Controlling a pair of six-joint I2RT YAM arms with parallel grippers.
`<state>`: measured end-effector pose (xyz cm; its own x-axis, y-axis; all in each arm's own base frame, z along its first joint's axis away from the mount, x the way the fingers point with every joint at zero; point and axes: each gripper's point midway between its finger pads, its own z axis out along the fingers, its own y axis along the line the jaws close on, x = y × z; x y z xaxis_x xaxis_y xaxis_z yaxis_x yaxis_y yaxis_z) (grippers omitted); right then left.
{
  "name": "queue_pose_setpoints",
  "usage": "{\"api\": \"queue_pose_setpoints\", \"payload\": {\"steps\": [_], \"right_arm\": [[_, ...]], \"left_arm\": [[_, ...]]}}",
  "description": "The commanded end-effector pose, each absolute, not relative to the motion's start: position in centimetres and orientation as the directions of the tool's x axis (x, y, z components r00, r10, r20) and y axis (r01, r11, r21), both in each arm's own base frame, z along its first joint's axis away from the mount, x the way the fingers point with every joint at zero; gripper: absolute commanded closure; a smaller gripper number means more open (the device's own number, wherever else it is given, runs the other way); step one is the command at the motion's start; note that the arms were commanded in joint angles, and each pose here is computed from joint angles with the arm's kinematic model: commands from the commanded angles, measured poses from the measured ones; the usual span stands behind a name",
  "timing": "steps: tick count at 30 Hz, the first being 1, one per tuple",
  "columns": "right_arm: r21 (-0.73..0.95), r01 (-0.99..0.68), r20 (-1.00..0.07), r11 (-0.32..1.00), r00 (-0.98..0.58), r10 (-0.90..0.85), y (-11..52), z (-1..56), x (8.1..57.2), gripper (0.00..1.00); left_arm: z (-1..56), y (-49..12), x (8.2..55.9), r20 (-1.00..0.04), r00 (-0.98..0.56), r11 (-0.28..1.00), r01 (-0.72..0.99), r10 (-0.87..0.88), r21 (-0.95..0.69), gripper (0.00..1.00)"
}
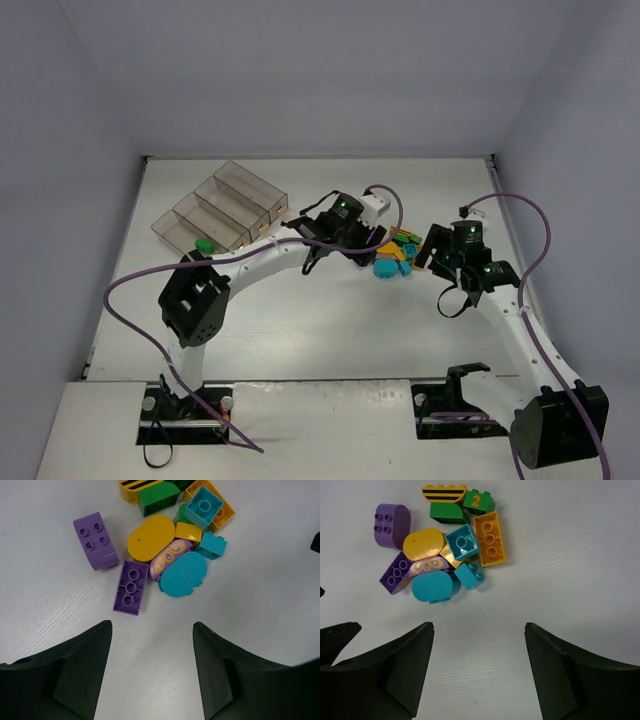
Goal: Sort the legos into containers by color
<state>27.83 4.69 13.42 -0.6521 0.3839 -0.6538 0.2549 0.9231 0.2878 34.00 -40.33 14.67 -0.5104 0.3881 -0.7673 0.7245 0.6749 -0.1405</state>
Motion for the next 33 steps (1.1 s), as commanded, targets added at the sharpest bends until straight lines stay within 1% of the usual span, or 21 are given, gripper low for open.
{"api": "queue_pose_setpoints", "payload": {"steps": [1,5,7,11,12,17,22,27,33], "right_arm": [[0.275,0.302,-0.672,0.913,-0.619,0.407,3.8,13.9,29.1,0.32],[0.266,0.317,-0.647,0.911,-0.641,0.412,4.0,13.0,29.7,0.45],[0.259,0.322,-0.643,0.911,-0.646,0.411,3.9,12.7,29.8,0.46],[0.261,0.319,-0.642,0.911,-0.647,0.411,4.0,12.5,29.7,0.44],[0.263,0.318,-0.642,0.911,-0.647,0.411,4.0,12.5,29.6,0.43],[0.298,0.277,-0.657,0.913,-0.634,0.407,4.6,13.6,29.4,0.39],[0.337,0.235,-0.658,0.912,-0.633,0.406,5.3,14.1,28.7,0.37],[0.364,0.208,-0.655,0.908,-0.636,0.408,5.9,14.2,28.0,0.36],[0.382,0.193,-0.654,0.904,-0.635,0.412,6.2,14.3,27.5,0.36]], "left_arm": [[19.9,-41.1,35.3,-0.85,-0.422,0.662,0.739,0.314,-0.122,0.41],[20.0,-40.2,35.2,-0.849,-0.43,0.691,0.715,0.308,-0.111,0.41],[19.8,-39.7,35.4,-0.85,-0.434,0.713,0.694,0.299,-0.103,0.41],[18.2,-40.1,35.9,-0.833,-0.452,0.718,0.689,0.319,-0.099,0.4],[16.6,-40.3,36.0,-0.816,-0.465,0.716,0.692,0.344,-0.092,0.4],[12.3,-40.6,36.7,-0.759,-0.459,0.682,0.731,0.462,-0.027,0.4],[9.2,-40.2,37.8,-0.707,-0.468,0.679,0.734,0.53,0.023,0.4],[8.0,-40.5,39.1,-0.706,-0.469,0.683,0.73,0.53,0.028,0.4],[7.3,-41.5,39.5,-0.722,-0.454,0.665,0.747,0.522,0.011,0.41]]}}
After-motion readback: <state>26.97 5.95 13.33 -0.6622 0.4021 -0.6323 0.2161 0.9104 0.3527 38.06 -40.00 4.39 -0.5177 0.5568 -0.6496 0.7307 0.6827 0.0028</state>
